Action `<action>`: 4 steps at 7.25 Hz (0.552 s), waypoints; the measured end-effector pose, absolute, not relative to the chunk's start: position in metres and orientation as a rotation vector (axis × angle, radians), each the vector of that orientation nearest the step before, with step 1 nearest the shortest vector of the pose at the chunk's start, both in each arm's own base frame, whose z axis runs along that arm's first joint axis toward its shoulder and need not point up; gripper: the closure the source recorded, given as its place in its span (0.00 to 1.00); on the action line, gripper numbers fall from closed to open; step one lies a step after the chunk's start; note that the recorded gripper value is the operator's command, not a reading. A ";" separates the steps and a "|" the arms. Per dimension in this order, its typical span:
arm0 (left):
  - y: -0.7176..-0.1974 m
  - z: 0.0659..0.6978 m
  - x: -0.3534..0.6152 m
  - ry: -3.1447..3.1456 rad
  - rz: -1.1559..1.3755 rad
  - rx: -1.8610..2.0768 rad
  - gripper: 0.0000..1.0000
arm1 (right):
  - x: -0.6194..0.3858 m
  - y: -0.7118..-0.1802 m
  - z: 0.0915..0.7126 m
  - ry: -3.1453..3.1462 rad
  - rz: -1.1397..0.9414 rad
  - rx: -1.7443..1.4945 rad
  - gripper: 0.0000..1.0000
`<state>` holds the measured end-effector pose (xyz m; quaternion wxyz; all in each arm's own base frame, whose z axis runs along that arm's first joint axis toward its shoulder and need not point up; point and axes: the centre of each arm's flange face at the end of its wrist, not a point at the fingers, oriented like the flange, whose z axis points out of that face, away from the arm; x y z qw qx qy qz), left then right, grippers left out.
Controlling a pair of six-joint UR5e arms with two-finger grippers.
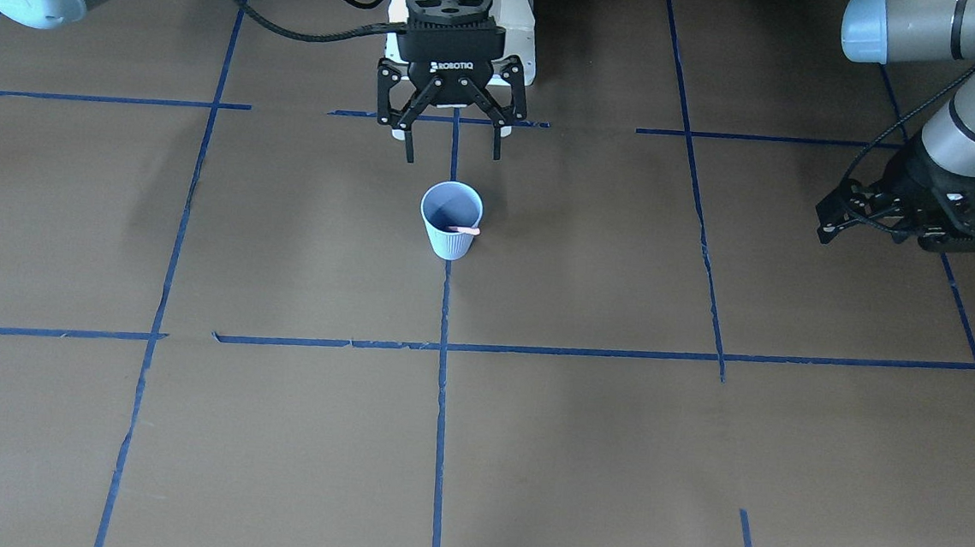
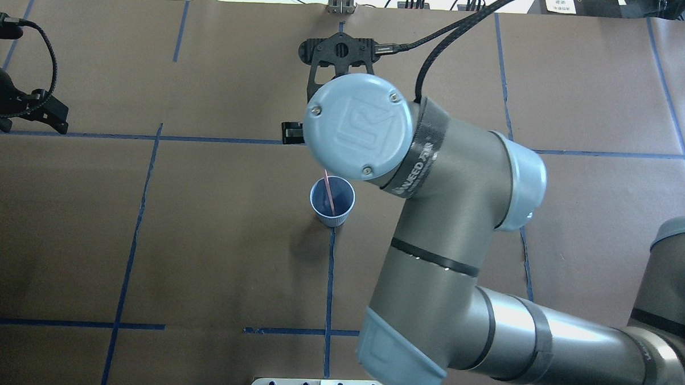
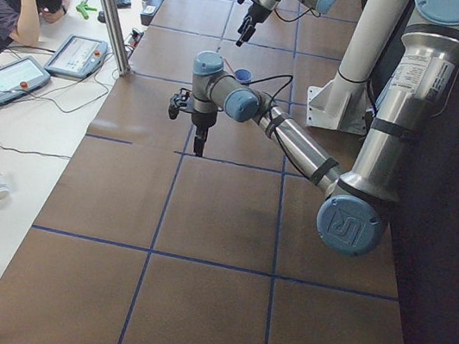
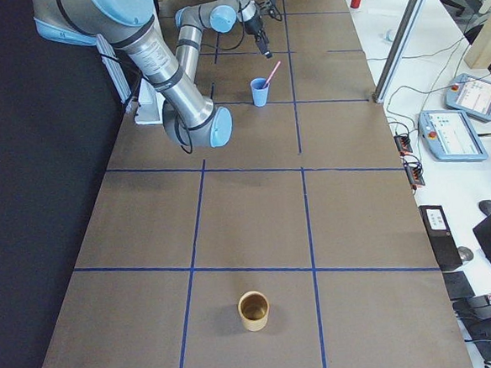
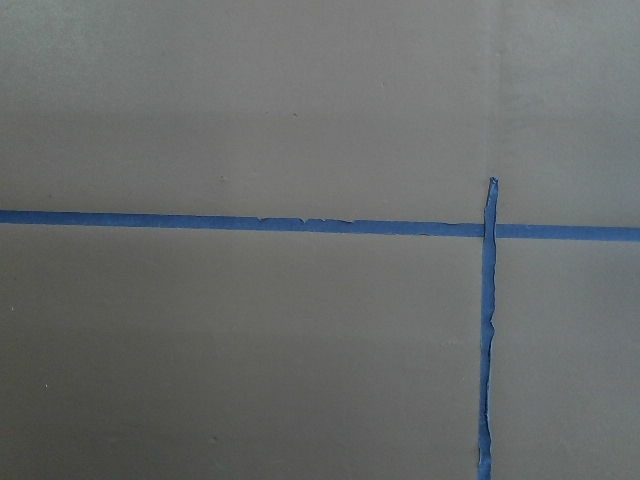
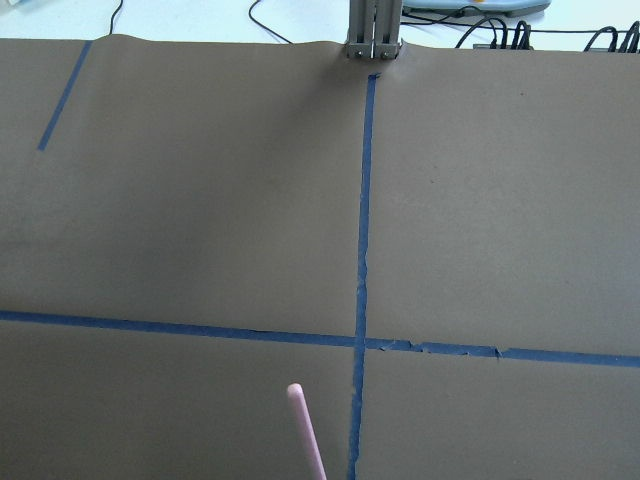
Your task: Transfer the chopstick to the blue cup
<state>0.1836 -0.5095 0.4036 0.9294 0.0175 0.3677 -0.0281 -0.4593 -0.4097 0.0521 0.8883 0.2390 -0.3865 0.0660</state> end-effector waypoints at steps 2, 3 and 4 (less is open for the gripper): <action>-0.507 0.421 0.155 0.781 -0.036 0.020 0.00 | -0.381 -0.442 0.101 -0.811 0.094 0.422 0.00; -0.506 0.437 0.129 0.789 -0.003 0.027 0.00 | -0.336 -0.465 0.129 -0.805 0.046 0.381 0.00; -0.507 0.459 0.103 0.785 0.025 0.034 0.00 | -0.288 -0.490 0.165 -0.788 -0.022 0.346 0.00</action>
